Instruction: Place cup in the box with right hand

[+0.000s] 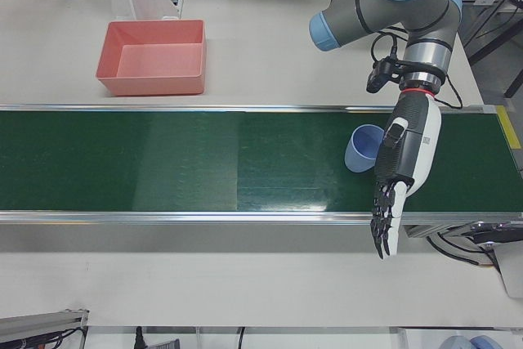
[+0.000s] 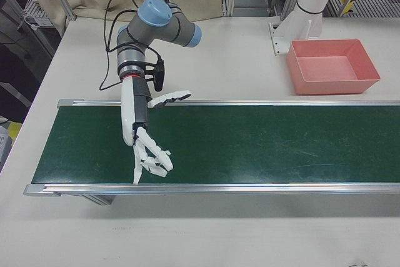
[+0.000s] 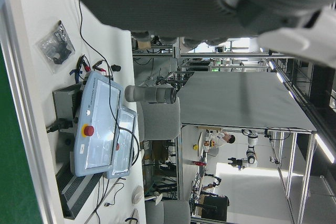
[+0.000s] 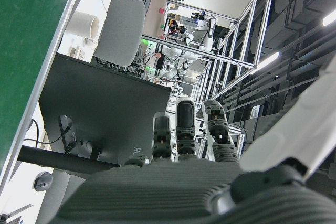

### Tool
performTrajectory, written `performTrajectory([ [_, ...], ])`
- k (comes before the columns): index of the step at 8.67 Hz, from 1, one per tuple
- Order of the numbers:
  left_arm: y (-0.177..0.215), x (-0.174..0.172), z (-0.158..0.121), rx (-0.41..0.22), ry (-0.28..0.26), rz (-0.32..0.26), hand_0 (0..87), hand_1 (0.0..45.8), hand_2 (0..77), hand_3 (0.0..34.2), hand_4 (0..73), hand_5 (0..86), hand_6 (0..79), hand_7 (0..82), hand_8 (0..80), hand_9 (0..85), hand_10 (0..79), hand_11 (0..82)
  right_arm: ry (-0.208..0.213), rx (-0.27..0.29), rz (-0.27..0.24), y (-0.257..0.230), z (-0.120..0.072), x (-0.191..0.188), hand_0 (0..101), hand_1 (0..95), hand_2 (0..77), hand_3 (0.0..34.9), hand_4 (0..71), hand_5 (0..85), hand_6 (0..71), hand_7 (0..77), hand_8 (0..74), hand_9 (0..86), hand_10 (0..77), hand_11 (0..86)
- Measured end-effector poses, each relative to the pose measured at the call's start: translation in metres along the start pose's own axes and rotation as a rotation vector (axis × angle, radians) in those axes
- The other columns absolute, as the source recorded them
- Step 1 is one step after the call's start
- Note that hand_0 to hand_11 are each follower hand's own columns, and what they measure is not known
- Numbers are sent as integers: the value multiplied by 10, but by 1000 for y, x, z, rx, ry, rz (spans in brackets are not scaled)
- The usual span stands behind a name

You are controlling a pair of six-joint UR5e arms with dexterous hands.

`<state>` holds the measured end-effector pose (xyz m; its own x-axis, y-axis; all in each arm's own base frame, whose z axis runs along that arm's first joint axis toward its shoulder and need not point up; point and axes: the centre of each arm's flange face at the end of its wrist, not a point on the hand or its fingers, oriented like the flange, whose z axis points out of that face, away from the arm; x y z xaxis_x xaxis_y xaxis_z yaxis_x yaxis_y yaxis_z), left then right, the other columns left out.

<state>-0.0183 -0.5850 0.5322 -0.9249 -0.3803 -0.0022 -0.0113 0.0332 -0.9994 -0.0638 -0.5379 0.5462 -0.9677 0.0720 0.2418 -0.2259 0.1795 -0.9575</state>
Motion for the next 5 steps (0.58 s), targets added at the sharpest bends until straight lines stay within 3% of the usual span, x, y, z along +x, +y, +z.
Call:
performTrajectory([
  [1, 0, 0, 0, 0, 0, 0, 0, 5, 5, 0, 0, 0, 0, 0, 0, 0, 0, 0, 1, 0, 0, 0, 0, 0, 350, 65, 65, 0, 54, 22, 93, 485, 38, 185, 5, 11],
  [2, 0, 0, 0, 0, 0, 0, 0, 5, 5, 0, 0, 0, 0, 0, 0, 0, 0, 0, 0, 0, 0, 0, 0, 0, 363, 65, 60, 0, 65, 11, 44, 338, 5, 33, 5, 11],
  [4, 0, 0, 0, 0, 0, 0, 0, 5, 5, 0, 0, 0, 0, 0, 0, 0, 0, 0, 1, 0, 0, 0, 0, 0, 372, 71, 60, 0, 65, 11, 22, 65, 5, 16, 5, 11],
  [5, 0, 0, 0, 1, 0, 1, 0, 5, 5, 0, 0, 0, 0, 0, 0, 0, 0, 0, 1, 1, 0, -1, 0, 0, 372, 71, 60, 0, 54, 11, 22, 93, 5, 16, 5, 11],
])
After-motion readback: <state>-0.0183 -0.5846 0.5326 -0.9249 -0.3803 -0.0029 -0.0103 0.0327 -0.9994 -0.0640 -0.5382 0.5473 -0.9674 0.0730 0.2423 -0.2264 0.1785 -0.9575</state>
